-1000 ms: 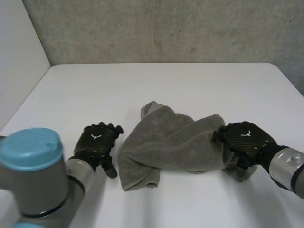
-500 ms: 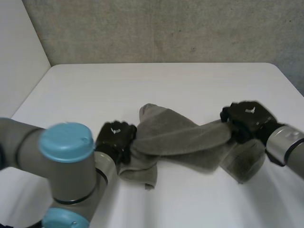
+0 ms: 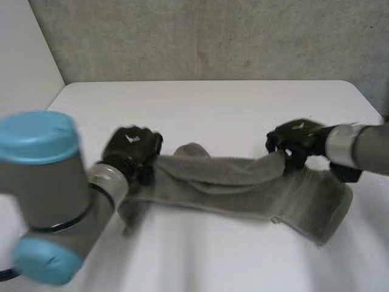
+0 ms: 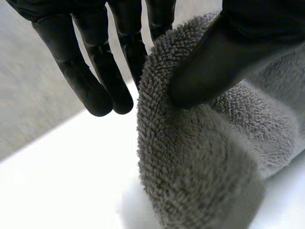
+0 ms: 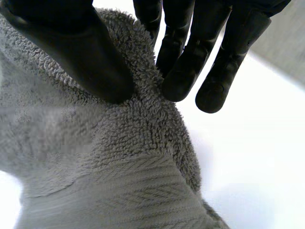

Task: Fold the towel.

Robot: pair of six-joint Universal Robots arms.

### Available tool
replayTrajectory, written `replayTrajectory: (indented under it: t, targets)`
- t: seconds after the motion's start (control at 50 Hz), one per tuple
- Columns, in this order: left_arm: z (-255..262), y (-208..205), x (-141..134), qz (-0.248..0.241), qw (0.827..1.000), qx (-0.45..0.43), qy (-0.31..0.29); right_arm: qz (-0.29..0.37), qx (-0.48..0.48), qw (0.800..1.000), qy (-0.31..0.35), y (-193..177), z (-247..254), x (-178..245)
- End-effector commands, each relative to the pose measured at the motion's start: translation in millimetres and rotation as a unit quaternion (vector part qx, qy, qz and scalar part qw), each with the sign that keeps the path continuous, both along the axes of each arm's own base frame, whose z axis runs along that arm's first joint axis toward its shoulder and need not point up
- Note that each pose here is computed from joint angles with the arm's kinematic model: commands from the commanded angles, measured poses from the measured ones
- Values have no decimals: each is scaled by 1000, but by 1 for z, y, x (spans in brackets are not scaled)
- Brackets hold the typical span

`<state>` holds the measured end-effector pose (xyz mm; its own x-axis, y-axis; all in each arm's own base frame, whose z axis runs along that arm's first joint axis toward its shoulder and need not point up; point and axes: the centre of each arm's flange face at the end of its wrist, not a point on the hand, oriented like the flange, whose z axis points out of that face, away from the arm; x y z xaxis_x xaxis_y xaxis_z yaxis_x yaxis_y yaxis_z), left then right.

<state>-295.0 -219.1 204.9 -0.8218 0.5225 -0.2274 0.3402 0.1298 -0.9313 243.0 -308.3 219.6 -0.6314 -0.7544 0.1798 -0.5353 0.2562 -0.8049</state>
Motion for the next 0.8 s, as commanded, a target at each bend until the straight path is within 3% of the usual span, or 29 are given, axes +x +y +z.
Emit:
replayTrajectory:
  t: [0.02,0.12,0.26,0.34,0.5,0.8]
  targets:
    - [-47,-36,-21,-11,998,5,-67,-14,-10,996,84,-38,-61,24]
    - [-34,-70,-41,-2,998,-42,-42,-42,-72,994,68,-60,-54,35]
    - [-1,-82,-41,40,995,-87,-21,-75,-132,988,13,-65,-24,35]
    - [17,-80,-34,65,992,-104,-14,-76,-154,985,-3,-41,9,28]
    - [39,-54,0,101,989,-103,-21,-77,-128,989,10,7,15,6]
    - [2,5,50,112,991,-48,-64,-35,-69,996,49,84,-8,-43]
